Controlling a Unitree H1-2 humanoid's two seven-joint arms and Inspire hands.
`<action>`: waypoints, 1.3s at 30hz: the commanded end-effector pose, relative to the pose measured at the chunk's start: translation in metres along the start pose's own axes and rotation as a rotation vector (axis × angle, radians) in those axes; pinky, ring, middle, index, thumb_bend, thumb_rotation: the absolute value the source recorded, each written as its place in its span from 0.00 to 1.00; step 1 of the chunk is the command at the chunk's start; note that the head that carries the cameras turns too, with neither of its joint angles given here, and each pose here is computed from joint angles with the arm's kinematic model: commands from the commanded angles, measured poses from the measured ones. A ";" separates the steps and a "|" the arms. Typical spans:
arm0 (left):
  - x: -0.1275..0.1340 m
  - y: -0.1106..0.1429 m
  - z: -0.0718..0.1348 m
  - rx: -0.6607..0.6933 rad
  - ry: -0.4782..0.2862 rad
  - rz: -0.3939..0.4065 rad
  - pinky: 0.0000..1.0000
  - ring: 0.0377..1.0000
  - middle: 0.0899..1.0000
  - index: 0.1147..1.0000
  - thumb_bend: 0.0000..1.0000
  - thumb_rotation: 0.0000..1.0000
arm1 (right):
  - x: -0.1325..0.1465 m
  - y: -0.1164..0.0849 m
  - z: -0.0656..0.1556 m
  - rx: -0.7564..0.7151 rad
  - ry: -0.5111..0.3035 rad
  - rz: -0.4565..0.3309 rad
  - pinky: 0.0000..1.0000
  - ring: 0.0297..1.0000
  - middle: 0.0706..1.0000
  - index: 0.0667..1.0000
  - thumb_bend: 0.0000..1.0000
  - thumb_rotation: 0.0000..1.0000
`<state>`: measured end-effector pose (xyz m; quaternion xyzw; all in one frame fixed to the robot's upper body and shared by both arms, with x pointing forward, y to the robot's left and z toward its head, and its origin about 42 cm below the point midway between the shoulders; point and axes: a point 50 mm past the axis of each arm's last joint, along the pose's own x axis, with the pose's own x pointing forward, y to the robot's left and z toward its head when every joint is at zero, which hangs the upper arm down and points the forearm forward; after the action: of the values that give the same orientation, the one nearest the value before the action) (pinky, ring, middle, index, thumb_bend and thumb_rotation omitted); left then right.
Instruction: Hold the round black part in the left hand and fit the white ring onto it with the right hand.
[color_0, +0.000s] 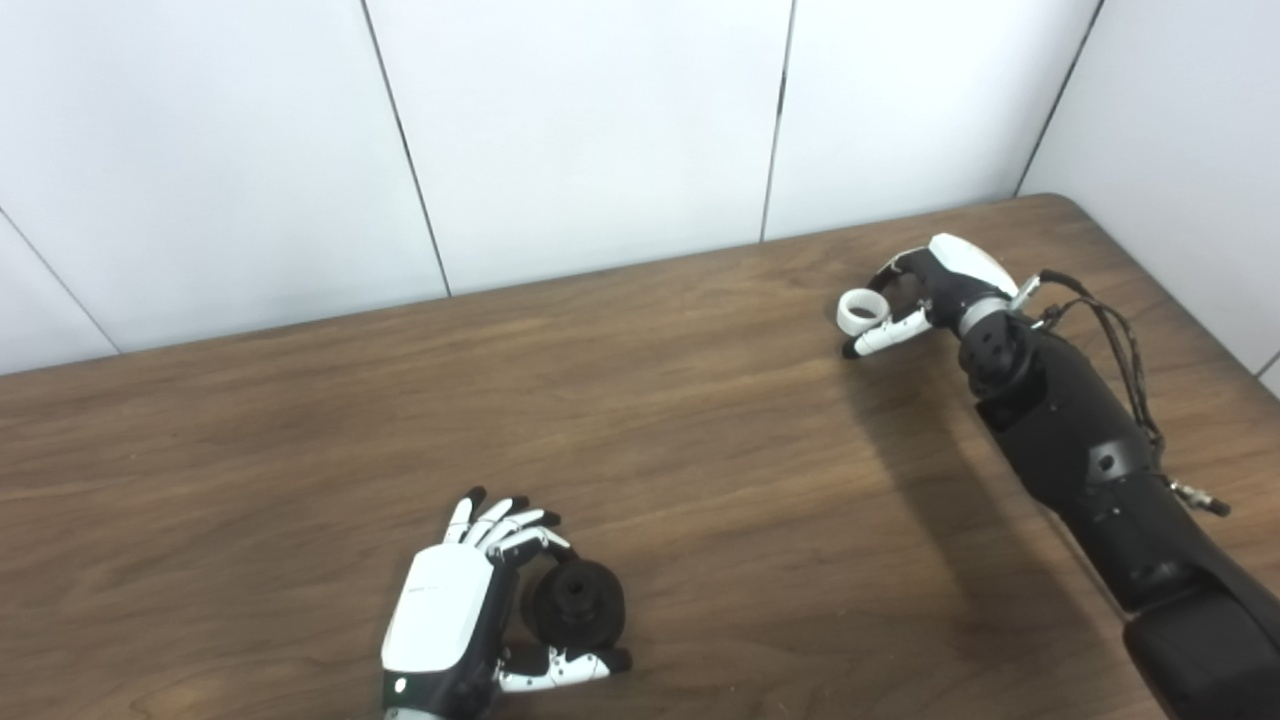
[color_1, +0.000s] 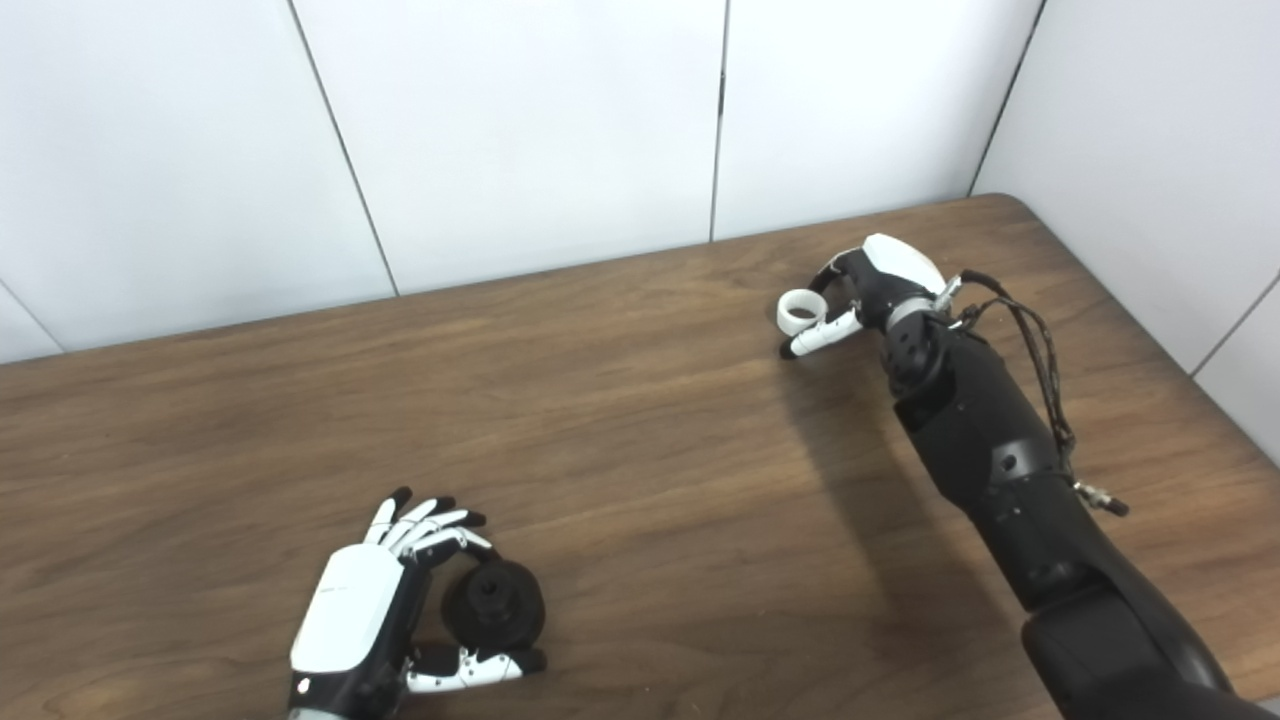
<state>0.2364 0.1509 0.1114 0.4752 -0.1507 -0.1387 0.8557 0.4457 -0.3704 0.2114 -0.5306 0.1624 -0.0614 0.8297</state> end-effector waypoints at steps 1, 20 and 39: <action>-0.008 -0.002 -0.005 0.010 0.019 -0.022 1.00 0.88 0.76 0.42 0.52 0.05 | 0.002 -0.033 0.014 0.003 -0.043 -0.087 0.99 0.98 0.92 0.48 0.58 0.18; -0.008 -0.005 0.000 0.011 0.013 -0.021 1.00 0.88 0.76 0.42 0.52 0.05 | -0.004 -0.022 0.008 0.047 -0.062 -0.145 1.00 0.97 0.83 0.45 0.52 0.13; -0.004 -0.011 0.011 0.012 0.015 -0.021 1.00 0.88 0.76 0.42 0.52 0.05 | -0.075 -0.022 0.071 -0.022 -0.365 -0.034 1.00 0.97 0.84 0.45 0.52 0.14</action>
<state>0.2325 0.1414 0.1114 0.4757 -0.1472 -0.1357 0.8565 0.4006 -0.3053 0.2510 -0.5379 0.0325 0.0271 0.8420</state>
